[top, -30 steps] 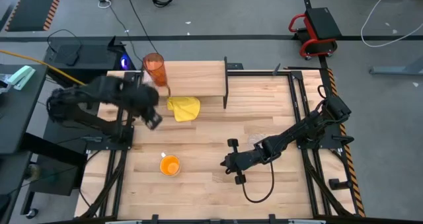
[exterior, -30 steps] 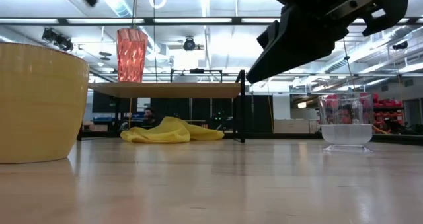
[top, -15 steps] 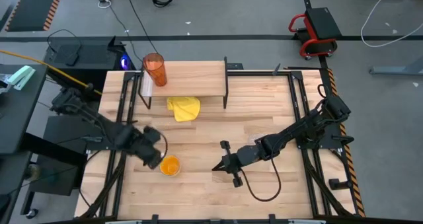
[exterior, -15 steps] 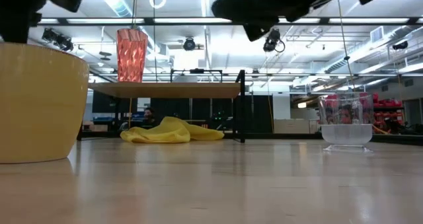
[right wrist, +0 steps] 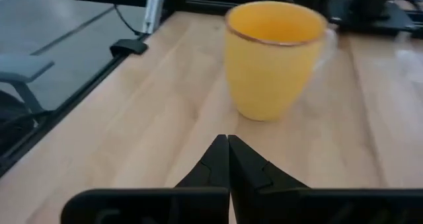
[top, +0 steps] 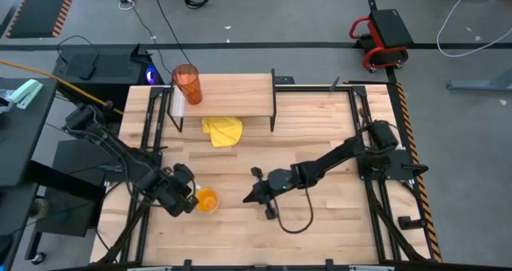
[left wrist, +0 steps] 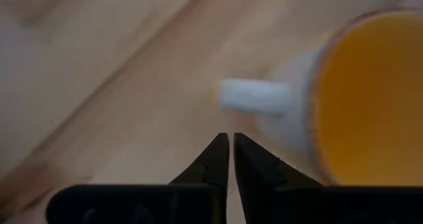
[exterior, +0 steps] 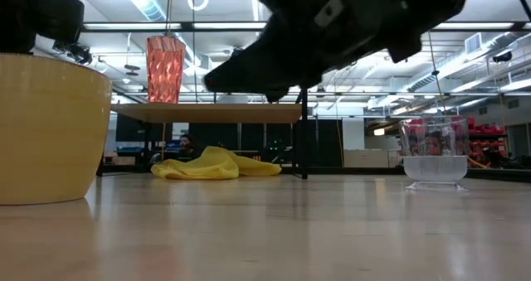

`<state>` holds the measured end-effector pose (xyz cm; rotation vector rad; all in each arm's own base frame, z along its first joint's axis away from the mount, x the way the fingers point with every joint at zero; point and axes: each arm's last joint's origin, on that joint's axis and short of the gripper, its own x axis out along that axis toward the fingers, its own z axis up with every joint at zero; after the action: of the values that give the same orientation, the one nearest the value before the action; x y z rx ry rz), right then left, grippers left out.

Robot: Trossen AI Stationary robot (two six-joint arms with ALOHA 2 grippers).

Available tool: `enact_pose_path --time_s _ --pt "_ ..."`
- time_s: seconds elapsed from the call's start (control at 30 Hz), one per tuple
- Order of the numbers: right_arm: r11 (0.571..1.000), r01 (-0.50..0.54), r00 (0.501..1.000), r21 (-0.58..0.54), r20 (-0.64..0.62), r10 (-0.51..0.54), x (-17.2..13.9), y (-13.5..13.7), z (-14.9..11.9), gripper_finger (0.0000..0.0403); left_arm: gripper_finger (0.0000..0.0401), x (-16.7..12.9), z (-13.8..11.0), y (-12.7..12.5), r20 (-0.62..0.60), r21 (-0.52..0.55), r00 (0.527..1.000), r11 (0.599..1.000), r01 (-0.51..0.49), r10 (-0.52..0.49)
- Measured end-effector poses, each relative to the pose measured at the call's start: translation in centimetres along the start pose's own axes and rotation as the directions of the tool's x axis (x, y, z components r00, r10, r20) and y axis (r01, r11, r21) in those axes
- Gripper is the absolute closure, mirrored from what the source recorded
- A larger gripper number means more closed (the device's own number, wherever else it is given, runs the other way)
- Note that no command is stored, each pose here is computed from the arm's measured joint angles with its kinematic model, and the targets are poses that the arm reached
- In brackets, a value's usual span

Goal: Stack small to large cups/mugs on shelf
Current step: Put the yellow mug on the shelf

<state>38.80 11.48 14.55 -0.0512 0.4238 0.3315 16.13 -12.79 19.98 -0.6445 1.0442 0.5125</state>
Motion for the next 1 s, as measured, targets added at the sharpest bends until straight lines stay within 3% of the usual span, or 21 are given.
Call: enact_pose_path --time_s 0.23,0.77,1.0 --pt "1.000 -0.010 1.000 -0.025 0.002 0.010 2.7 -0.2 0.9 0.0402 0.0378 1.2 -0.3 -0.6 0.047 0.023 0.989 0.990 0.139 -0.140" --pt "0.998 -0.059 0.998 -0.013 0.034 0.059 6.4 1.1 1.8 0.0402 0.0381 2.0 -0.3 -0.6 0.097 0.065 0.978 0.981 0.182 -0.187" --pt "1.000 -0.025 0.998 -0.011 0.049 0.026 6.6 1.1 2.1 0.0402 0.0388 2.1 0.3 -0.6 0.115 0.085 0.977 0.982 0.172 -0.181"
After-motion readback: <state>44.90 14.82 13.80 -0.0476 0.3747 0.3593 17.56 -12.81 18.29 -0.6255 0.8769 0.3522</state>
